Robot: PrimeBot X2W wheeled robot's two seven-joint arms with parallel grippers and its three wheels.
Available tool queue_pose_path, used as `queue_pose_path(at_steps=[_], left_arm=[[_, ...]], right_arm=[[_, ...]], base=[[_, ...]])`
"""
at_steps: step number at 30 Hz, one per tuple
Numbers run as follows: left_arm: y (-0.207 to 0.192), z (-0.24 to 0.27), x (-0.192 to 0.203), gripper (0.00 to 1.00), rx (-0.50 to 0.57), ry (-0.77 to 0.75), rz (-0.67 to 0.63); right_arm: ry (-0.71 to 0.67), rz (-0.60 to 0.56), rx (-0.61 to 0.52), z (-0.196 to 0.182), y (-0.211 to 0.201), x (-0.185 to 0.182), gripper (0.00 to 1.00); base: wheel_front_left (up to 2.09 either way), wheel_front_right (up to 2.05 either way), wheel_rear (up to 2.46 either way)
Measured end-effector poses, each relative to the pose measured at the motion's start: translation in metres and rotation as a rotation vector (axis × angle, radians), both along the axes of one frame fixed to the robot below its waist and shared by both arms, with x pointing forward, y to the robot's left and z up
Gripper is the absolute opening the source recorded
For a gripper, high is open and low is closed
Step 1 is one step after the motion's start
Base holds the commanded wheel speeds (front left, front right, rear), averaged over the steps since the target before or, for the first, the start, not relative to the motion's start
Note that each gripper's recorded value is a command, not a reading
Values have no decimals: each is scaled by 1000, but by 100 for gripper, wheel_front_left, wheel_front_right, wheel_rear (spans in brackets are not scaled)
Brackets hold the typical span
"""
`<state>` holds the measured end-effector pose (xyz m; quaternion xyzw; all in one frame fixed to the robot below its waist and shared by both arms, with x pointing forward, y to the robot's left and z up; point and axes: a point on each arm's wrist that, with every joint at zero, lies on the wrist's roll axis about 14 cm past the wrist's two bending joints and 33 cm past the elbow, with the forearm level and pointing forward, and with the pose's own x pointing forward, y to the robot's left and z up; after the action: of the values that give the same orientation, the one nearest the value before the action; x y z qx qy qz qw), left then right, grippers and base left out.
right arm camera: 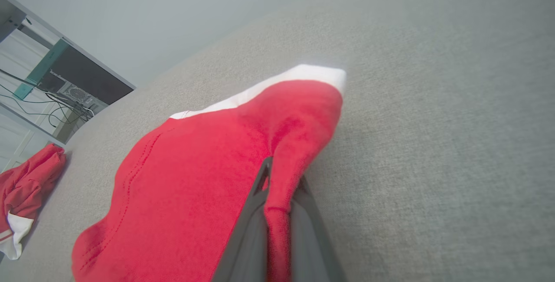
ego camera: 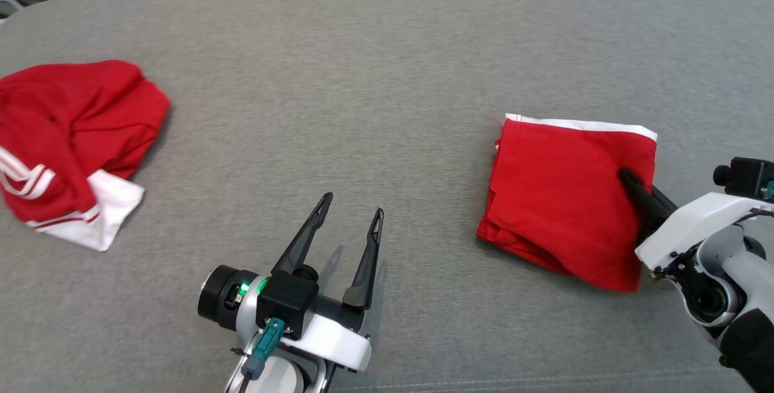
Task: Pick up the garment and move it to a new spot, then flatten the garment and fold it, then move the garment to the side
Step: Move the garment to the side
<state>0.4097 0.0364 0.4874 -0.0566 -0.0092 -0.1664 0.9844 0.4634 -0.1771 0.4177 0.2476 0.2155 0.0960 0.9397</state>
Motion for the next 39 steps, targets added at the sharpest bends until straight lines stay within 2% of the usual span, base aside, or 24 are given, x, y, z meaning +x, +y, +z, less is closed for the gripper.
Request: queue_pose_path(at_steps=[11,18,25,39], left_arm=[[-53,-5,6,100,-4,-6,-168],[-78,-7,12,100,-9,-16,-239],[-84,-14,26,100,-11,-24,-263],[-55,-22,59,100,-8,-67,-184]], right_arm=[[0,-139,7,4,-43,-31,0],[20,-157,-28,-1,-56,-42,0],[-53,-125,-123,18,-66,6,0],[-177,-72,-250,41,-73,123,0]], base=[[0,0,0],[0,0,0],[0,0,0],[0,0,0]])
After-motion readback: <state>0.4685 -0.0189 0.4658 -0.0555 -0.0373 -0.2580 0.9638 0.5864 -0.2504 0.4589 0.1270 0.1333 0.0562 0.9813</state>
